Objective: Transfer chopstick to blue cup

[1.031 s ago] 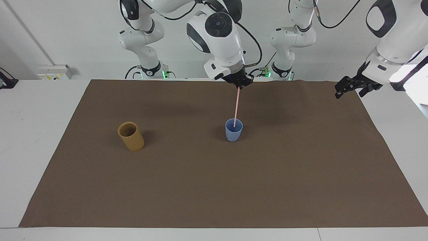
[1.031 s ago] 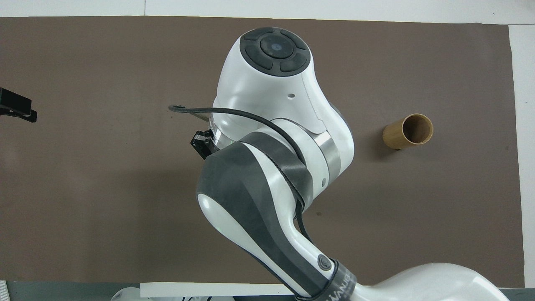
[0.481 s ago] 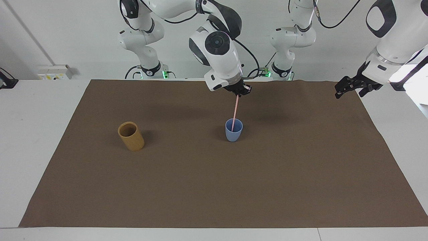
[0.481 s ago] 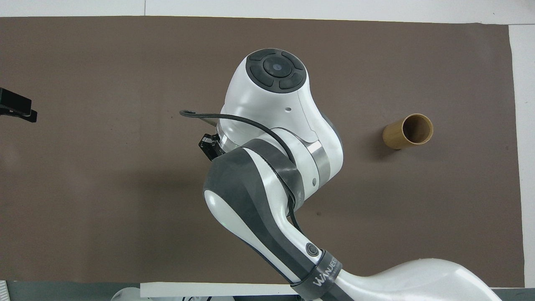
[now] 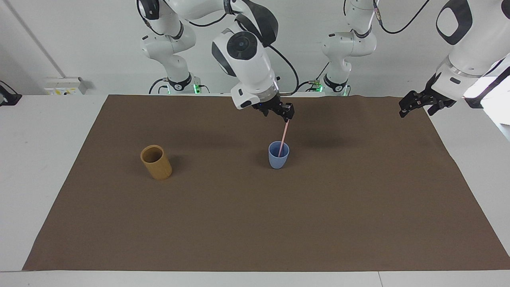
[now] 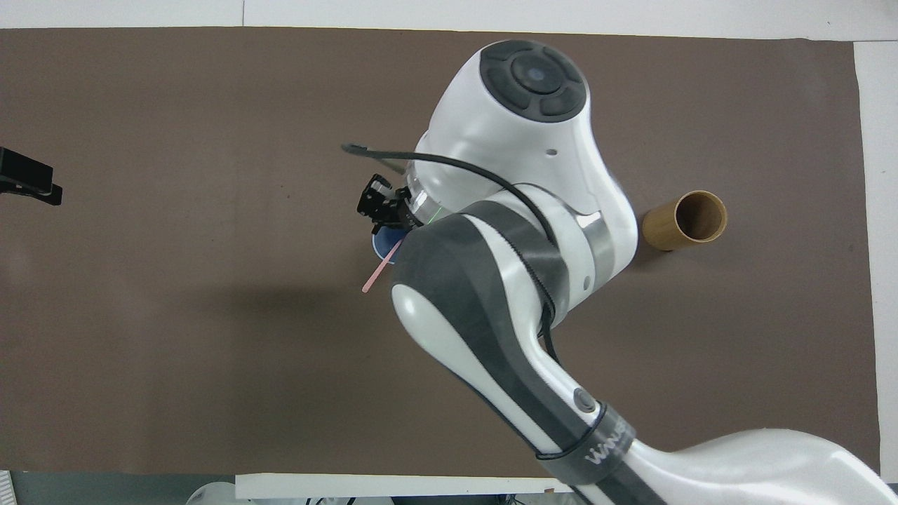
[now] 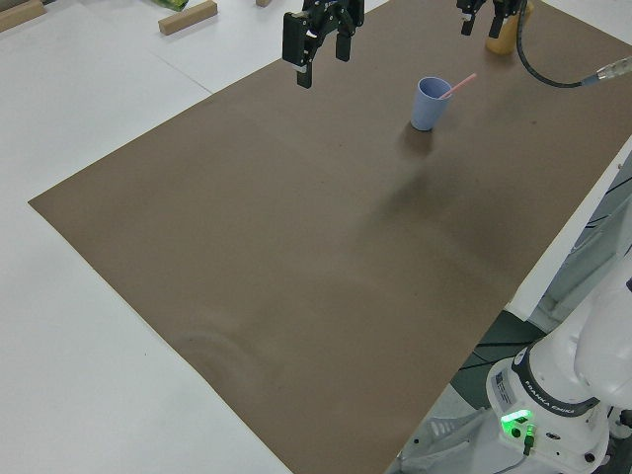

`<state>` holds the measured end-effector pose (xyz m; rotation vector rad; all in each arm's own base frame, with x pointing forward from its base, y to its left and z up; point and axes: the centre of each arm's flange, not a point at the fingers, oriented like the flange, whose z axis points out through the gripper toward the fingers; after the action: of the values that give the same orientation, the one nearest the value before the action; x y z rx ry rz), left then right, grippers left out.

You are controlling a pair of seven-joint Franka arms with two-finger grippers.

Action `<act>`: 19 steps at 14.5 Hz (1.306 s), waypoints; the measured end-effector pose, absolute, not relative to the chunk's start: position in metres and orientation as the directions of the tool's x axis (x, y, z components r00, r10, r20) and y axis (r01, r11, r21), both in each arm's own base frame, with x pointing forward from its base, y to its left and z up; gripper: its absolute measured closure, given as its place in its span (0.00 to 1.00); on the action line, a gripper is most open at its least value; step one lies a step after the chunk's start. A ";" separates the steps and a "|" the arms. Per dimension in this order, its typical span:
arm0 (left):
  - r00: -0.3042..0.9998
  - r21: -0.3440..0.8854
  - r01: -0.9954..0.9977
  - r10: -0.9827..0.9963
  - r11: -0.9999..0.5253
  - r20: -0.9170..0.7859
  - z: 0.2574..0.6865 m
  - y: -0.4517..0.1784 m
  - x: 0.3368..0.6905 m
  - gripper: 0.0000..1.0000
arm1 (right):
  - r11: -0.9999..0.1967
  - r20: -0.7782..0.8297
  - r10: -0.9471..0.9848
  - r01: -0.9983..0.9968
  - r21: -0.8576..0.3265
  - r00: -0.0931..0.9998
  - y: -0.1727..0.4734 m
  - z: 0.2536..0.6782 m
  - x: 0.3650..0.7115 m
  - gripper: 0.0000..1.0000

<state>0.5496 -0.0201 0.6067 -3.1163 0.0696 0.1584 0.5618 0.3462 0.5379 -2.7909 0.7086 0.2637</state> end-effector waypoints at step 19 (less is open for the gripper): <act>0.994 -0.018 -0.046 -0.043 -0.999 -0.102 0.607 -0.020 0.550 0.00 | -0.996 -0.150 0.021 0.035 0.087 0.988 -0.018 0.649 0.525 0.00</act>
<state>0.5496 -0.0201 0.6067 -3.1163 0.0696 0.1583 0.5248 -0.0185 0.6494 -3.2221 -0.0457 0.2423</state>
